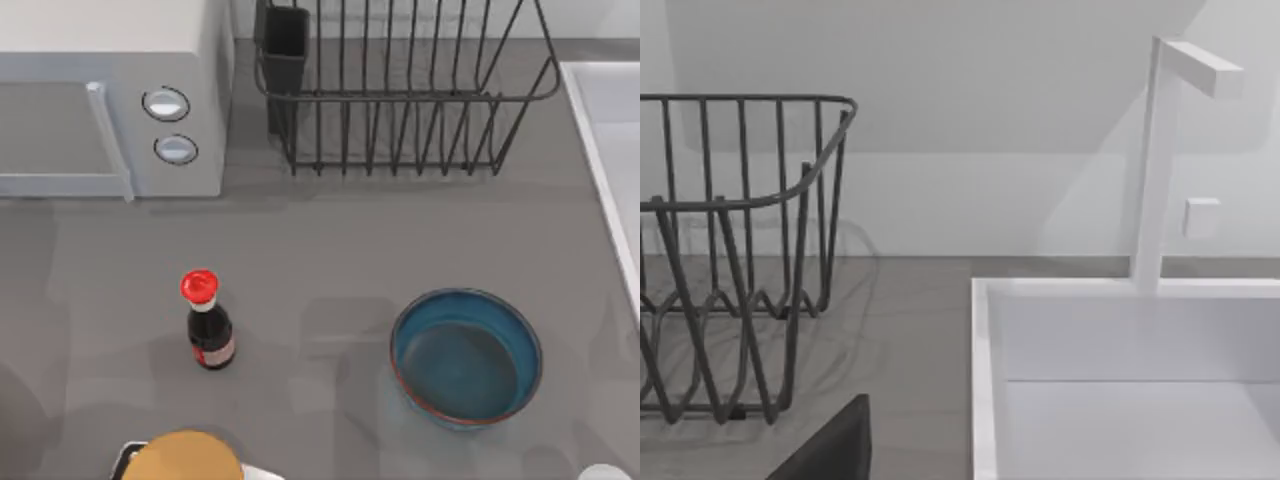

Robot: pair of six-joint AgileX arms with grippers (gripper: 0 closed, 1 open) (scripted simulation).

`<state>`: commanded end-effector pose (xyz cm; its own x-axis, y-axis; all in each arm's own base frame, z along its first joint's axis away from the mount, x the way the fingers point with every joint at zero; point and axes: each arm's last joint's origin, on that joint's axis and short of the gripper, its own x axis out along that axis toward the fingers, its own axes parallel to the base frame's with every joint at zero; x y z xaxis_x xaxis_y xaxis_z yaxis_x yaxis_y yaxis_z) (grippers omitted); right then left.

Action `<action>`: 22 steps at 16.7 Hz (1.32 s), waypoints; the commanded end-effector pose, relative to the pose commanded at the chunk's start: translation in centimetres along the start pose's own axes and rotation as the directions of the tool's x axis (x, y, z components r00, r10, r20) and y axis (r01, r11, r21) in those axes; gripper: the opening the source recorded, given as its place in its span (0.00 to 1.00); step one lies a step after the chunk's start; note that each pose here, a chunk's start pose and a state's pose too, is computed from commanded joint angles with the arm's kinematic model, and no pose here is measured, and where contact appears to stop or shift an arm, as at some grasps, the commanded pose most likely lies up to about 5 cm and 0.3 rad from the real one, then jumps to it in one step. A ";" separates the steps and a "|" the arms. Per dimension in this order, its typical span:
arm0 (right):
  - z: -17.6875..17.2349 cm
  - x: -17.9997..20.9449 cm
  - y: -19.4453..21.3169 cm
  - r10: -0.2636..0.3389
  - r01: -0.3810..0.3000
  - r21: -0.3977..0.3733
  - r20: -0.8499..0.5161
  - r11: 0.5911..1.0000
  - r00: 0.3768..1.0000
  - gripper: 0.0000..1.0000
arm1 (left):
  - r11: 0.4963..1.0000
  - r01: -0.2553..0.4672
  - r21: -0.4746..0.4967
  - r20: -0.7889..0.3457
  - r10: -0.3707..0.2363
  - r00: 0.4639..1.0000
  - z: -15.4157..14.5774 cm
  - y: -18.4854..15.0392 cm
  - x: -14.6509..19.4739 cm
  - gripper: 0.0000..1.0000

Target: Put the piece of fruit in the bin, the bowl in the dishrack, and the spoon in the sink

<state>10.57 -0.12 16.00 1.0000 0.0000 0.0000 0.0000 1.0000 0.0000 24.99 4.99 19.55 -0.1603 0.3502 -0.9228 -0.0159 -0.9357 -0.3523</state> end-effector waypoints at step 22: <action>0.0 0.0 0.0 0.000 0.000 0.000 0.000 1.000 1.000 1.00 | -0.095 0.828 0.553 -0.827 0.061 0.559 13.1 3.0 0.0 1.00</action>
<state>10.57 -0.12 16.00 1.0000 0.0000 0.0000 0.0000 1.0000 0.0000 12.00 1.61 20.56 0.7251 0.1730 -0.6666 -0.6771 0.3559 -0.6442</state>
